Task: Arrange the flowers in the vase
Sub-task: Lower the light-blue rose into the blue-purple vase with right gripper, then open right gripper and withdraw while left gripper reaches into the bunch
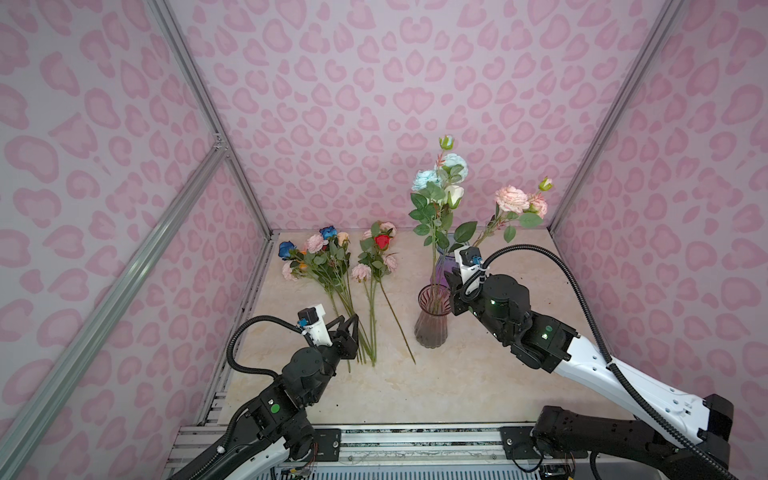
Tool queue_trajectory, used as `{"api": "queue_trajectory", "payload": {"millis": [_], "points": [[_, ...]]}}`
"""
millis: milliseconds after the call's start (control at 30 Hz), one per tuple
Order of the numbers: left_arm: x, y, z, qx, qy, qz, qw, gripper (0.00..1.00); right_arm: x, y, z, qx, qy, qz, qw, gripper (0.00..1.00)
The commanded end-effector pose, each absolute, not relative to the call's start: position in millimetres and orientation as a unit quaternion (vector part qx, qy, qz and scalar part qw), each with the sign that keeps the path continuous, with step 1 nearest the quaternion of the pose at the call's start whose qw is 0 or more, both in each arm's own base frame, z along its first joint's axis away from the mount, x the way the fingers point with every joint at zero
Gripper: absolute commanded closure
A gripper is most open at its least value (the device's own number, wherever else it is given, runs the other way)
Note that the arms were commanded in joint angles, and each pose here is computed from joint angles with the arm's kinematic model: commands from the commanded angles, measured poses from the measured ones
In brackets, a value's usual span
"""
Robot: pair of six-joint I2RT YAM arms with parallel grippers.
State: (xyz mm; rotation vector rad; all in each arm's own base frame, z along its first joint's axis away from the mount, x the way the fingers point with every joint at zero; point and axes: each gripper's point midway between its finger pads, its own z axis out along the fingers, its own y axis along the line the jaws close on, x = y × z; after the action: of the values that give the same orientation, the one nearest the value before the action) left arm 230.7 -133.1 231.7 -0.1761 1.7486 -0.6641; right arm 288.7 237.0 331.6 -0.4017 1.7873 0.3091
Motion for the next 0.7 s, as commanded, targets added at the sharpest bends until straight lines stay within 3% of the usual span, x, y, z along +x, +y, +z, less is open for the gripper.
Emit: {"api": "queue_trajectory", "payload": {"millis": [0, 667], "points": [[233, -136, 242, -0.08, 0.742, -0.297, 0.596, 0.52, 284, 234, 333, -0.168, 0.769, 0.143, 0.6, 0.77], [251, -138, 223, -0.076, 0.777, -0.224, 0.584, 0.53, 260, 208, 323, -0.135, 0.753, 0.178, 0.619, 0.58]]}}
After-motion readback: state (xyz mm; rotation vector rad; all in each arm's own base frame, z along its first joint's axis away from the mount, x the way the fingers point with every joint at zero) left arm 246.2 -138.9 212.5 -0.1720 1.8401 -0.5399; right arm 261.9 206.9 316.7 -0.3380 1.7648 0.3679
